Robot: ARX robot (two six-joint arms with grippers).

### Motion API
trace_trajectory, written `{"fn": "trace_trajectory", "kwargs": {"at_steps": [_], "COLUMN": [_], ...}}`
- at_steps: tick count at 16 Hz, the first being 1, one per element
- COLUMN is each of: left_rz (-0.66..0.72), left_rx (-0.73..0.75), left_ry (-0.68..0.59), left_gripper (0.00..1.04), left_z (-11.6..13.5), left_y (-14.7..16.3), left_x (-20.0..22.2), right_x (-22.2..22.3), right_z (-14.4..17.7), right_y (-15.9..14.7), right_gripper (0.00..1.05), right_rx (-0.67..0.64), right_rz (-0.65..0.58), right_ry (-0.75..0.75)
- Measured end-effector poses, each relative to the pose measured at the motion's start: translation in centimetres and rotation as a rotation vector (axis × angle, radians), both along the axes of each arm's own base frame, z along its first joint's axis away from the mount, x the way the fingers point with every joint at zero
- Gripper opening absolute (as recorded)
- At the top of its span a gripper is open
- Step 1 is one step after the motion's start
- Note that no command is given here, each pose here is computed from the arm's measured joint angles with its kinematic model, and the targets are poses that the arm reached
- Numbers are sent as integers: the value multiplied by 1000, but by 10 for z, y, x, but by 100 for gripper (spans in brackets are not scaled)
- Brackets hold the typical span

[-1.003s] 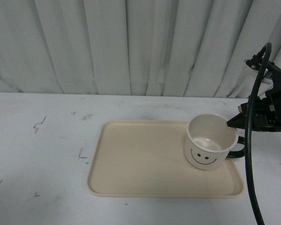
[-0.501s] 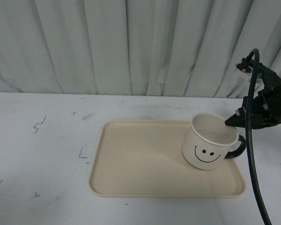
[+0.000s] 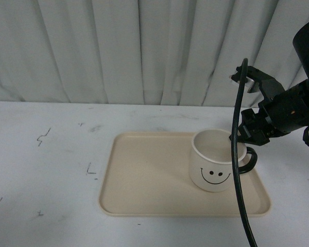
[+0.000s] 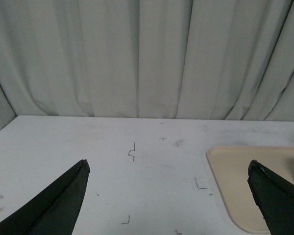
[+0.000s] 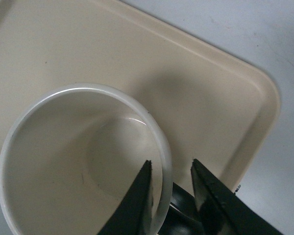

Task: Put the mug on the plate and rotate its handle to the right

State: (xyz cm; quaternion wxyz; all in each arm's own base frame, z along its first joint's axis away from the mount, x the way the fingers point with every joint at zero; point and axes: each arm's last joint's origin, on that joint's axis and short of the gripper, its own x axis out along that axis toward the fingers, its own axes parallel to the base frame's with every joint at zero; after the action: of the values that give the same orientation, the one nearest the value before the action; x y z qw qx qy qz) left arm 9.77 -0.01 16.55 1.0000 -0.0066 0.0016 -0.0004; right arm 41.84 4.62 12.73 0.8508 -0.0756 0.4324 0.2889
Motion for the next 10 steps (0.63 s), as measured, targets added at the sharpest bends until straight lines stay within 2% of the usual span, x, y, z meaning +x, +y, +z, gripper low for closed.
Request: {"fn": "trace_trajectory", "kwargs": {"at_steps": [2,5,7,8,10], "left_rz": [0,0,0,0,0], "left_rx": [0,0,0,0,0], "left_ry": [0,0,0,0,0], "left_gripper": [98,98,98,98,98], "left_z": [0,0,0,0,0], "left_y": [0,0,0,0,0], "left_x": [0,0,0,0,0], "right_x": [1,3,4,4,1], "right_z": [1,9,32,52,95], "right_y": [0,-2,-4,-8,-20], "right_gripper": [50,76,94,100,98], "right_rx": [0,26,54,72,86], "right_rz": [2,-10,-39,-70,-169], "right_ry": [-11,-48,-125,-195,-367]}}
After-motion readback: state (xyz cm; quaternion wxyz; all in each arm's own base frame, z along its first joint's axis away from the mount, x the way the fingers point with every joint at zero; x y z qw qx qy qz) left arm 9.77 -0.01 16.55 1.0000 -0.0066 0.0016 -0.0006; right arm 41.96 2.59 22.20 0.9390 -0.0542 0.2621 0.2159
